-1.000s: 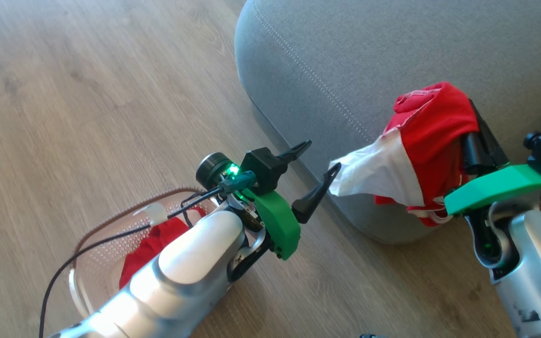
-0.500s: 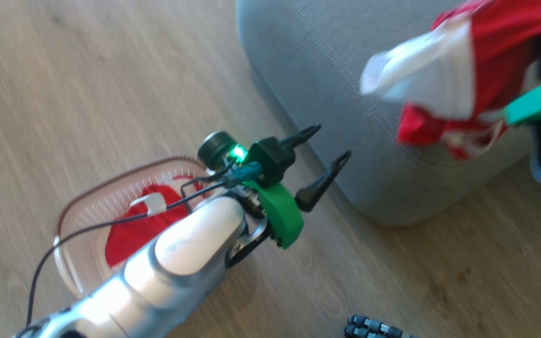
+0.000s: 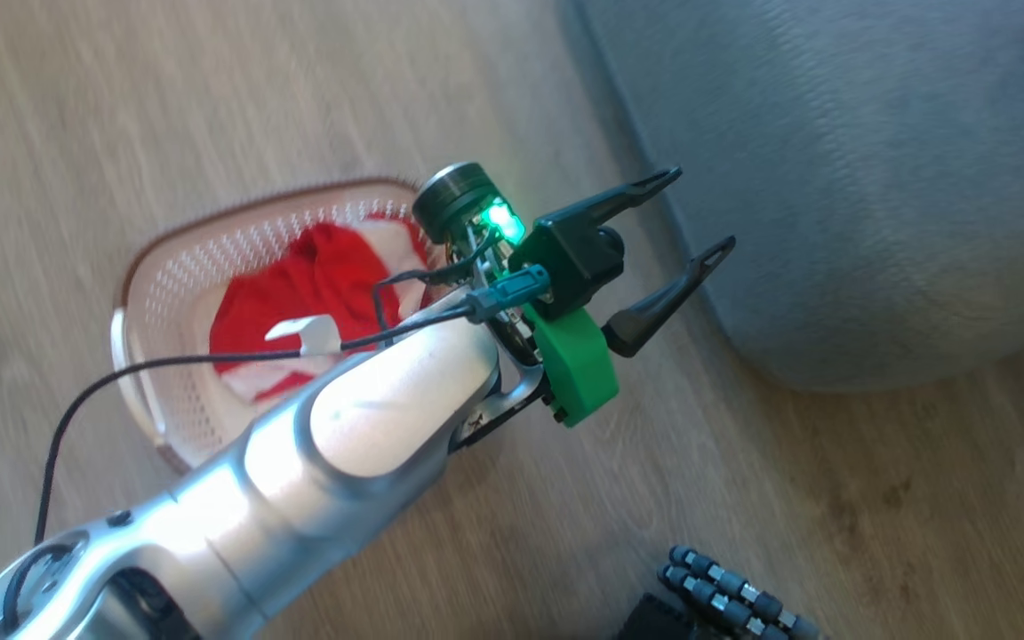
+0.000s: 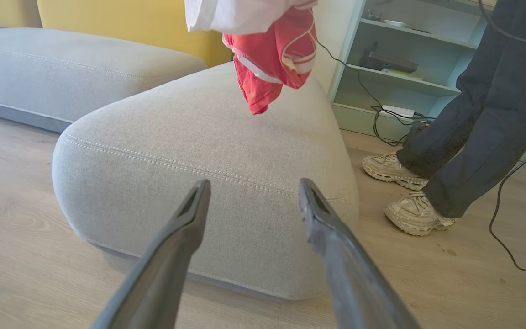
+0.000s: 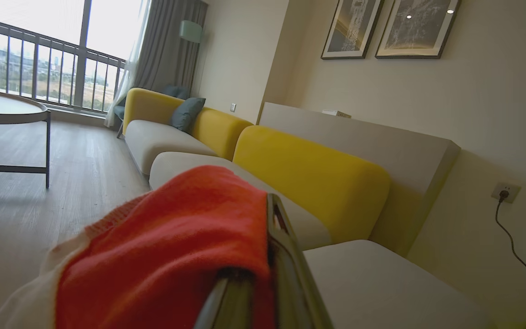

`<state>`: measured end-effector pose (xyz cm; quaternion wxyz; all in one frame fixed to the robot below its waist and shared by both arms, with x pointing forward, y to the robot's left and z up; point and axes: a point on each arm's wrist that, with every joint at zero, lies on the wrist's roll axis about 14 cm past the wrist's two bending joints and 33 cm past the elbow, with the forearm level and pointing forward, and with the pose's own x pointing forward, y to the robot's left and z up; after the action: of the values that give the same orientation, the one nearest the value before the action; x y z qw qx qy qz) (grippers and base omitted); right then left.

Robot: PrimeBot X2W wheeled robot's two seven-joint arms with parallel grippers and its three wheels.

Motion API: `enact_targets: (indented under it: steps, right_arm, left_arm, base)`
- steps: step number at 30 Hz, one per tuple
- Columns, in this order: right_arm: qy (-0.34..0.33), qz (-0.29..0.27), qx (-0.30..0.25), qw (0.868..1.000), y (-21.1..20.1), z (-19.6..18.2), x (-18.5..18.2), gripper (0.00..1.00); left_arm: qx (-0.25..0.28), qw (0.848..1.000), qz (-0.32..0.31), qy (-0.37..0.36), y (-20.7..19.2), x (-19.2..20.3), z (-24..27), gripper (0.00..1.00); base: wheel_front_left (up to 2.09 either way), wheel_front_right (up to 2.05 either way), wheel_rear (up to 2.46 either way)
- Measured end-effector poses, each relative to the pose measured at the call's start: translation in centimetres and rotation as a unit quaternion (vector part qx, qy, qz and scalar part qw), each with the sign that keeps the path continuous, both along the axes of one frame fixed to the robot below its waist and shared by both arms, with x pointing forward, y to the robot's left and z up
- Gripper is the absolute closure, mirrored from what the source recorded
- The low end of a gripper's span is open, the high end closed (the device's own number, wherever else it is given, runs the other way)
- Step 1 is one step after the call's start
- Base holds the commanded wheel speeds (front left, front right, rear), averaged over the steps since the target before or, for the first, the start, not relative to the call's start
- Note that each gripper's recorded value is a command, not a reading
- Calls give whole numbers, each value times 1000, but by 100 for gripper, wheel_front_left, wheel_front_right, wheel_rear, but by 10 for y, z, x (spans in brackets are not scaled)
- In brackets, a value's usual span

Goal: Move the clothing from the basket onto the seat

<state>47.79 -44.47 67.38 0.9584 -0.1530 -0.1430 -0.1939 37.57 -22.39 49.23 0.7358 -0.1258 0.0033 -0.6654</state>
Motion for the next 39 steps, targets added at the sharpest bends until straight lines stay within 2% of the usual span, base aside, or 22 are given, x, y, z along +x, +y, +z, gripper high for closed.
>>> enact_targets:
  steps: [5, 11, 14, 17, 23, 27, 30, 33, 34, 35, 39]
  right_arm:
    - [6, -47, 6, 999, -33, -8, 26, 100]
    - [-12, -131, 27, 991, -85, -14, 29, 100]
    - [1, -159, 50, 986, -99, -42, 33, 100]
    - [38, -173, 81, 981, -101, -89, 41, 100]
    - [80, -152, 132, 976, -74, -161, 71, 100]
    - [112, -108, 153, 976, -39, -199, 90, 100]
    - [143, -72, 162, 974, -11, -225, 92, 100]
    - [165, -58, 166, 970, -1, -240, 81, 100]
    - [169, -59, 173, 969, -1, -244, 75, 61]
    - [174, -58, 175, 967, 0, -247, 70, 0]
    - [181, -47, 178, 966, 8, -250, 57, 0]
  left_arm:
    - [12, 1000, 11, 24, 9, 15, -29, 0]
    - [29, 998, 36, 46, 25, 36, -62, 0]
    - [40, 996, 49, 61, 35, 42, -78, 0]
    - [50, 994, 61, 76, 44, 46, -94, 0]
    - [64, 990, 77, 97, 56, 52, -117, 0]
    - [70, 989, 84, 104, 60, 55, -125, 0]
    - [72, 988, 89, 101, 62, 58, -123, 0]
    - [68, 988, 96, 96, 62, 63, -117, 0]
    - [66, 989, 98, 94, 62, 64, -114, 0]
    - [65, 989, 99, 91, 62, 65, -111, 0]
    - [60, 989, 107, 82, 64, 68, -100, 0]
  base:
    - [0, 0, 0]
    - [0, 0, 0]
    - [0, 0, 0]
    - [0, 0, 0]
    - [0, 0, 0]
    - [0, 0, 0]
    - [0, 0, 0]
    - [0, 0, 0]
    - [0, 0, 0]
    - [0, 0, 0]
    - [0, 0, 0]
